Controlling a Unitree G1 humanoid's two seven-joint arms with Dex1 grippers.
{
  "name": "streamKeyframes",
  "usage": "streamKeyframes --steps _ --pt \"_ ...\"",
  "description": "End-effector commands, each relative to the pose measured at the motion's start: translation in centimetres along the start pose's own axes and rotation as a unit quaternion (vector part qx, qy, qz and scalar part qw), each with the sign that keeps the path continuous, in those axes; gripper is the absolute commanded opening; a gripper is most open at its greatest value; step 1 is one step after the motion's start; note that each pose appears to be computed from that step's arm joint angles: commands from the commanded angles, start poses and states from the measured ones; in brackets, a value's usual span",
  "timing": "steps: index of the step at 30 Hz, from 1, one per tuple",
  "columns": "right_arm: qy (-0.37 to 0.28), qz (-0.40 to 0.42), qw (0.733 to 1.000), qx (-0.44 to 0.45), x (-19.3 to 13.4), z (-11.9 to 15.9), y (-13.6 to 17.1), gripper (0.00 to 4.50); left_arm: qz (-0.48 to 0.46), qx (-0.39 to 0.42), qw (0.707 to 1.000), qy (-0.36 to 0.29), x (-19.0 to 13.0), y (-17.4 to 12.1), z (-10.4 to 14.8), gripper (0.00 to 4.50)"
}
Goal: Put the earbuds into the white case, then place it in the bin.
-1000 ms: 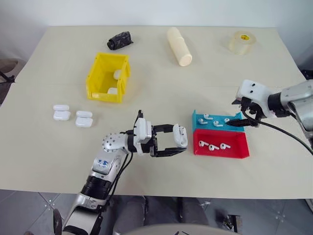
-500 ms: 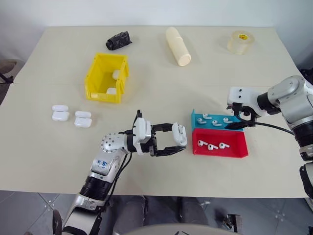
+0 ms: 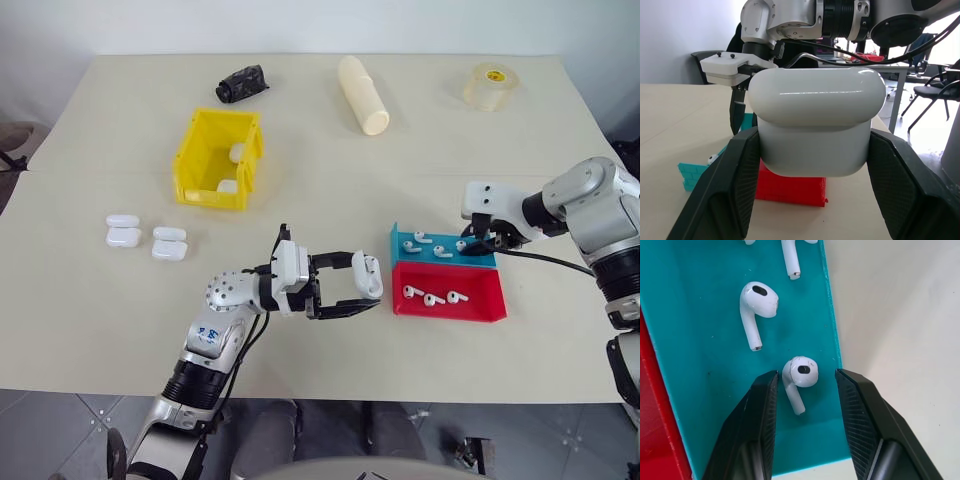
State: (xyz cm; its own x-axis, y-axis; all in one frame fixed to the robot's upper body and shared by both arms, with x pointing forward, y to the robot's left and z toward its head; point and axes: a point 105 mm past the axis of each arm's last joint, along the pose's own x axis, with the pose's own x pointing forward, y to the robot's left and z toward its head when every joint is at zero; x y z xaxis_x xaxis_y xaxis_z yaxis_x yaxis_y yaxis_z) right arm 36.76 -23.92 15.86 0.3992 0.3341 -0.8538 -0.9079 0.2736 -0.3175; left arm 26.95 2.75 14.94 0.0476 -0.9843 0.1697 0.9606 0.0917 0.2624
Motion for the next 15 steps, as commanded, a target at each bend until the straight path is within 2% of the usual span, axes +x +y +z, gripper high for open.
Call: streamKeyframes --steps 1,5,8,10,11,15 --pt "-0.006 -0.001 1.0 0.002 0.02 0.0 0.2 1.83 -0.008 0.021 1.0 -0.016 0.29 -0.27 1.25 2.8" --pt "-0.006 0.003 1.0 0.004 0.13 -0.08 0.4 1.83 -0.009 0.021 1.0 -0.016 0.27 -0.27 1.28 2.8" --pt "-0.009 0.007 1.0 0.004 0.25 0.03 0.58 1.22 -0.008 0.021 1.0 -0.015 0.24 -0.24 1.3 2.8" --pt "-0.012 0.008 1.0 0.004 0.33 0.14 0.7 0.62 -0.008 0.021 1.0 -0.015 0.22 -0.23 1.3 2.8" --pt "-0.015 0.005 1.0 0.004 0.36 0.22 0.68 0.51 -0.008 0.021 1.0 -0.014 0.21 -0.23 1.3 2.8" --pt "-0.022 -0.003 1.0 0.006 0.3 0.36 0.64 0.51 -0.009 0.021 1.0 -0.013 0.16 -0.2 1.29 2.8"
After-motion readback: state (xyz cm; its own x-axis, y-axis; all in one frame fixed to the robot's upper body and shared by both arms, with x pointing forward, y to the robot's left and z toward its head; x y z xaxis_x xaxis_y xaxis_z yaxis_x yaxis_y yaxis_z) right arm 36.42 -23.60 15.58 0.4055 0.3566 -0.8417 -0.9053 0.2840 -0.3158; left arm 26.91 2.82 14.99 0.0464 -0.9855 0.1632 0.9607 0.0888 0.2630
